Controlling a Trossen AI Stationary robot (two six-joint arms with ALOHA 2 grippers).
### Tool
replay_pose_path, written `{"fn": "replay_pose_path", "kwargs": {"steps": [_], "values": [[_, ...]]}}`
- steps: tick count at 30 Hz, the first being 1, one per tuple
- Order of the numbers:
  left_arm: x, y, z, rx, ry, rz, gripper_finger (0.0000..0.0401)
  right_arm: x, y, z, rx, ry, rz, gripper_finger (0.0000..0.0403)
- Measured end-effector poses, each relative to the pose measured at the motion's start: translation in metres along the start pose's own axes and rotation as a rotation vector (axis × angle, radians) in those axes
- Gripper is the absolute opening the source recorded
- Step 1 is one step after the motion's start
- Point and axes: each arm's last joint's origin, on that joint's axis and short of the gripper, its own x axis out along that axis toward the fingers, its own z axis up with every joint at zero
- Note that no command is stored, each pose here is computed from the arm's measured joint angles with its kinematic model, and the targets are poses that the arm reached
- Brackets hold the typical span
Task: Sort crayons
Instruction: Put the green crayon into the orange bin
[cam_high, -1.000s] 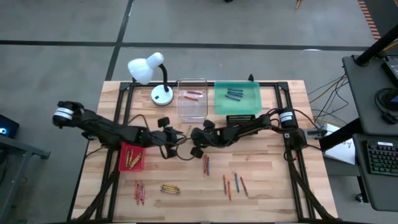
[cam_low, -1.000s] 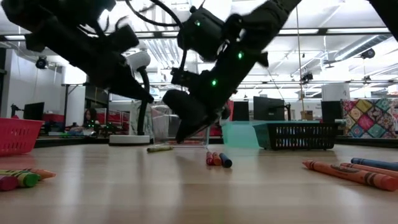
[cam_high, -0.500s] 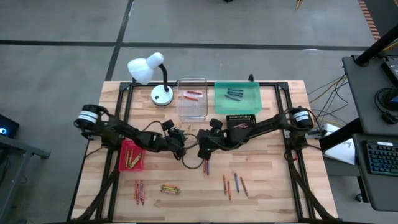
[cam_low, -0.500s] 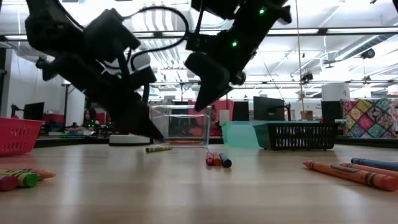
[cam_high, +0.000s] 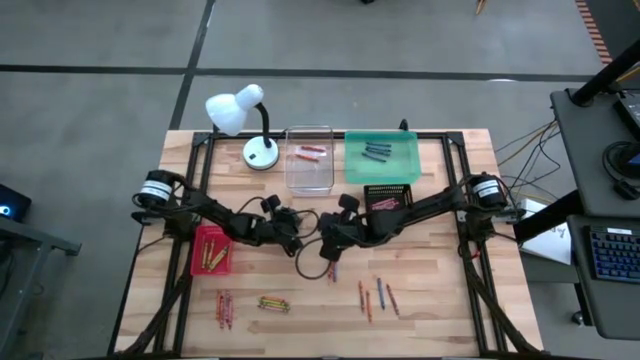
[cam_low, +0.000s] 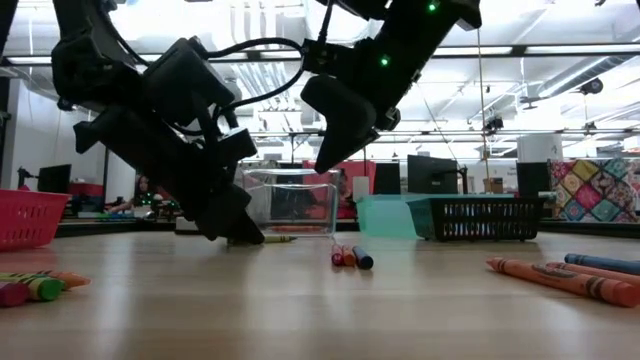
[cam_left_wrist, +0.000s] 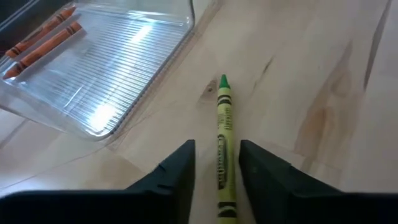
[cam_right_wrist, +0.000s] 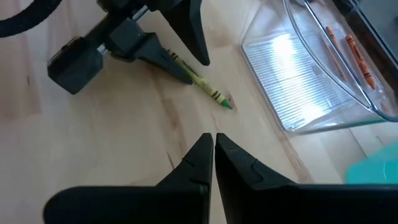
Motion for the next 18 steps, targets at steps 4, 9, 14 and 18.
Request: {"fn": "replay_pose_path", "kwargs": {"steps": [4, 9, 14, 18], "values": [[0.0, 0.0, 0.0, 0.014, 0.008, -0.016, 0.0054, -0.001, 0.001, -0.002, -0.014, 0.016, -0.003, 0.0009], [-0.003, 0.0, 0.003, 0.027, 0.006, -0.048, 0.0008, -0.003, 0.003, -0.007, -0.022, 0.046, -0.006, 0.0009], [-0.025, 0.004, 0.016, 0.061, -0.013, -0.121, 0.0004, -0.007, 0.007, -0.012, -0.047, 0.076, -0.009, 0.0009], [-0.056, 0.015, 0.039, 0.04, -0.039, -0.216, 0.0002, -0.008, 0.008, -0.015, -0.069, 0.103, -0.016, 0.0009]]}}
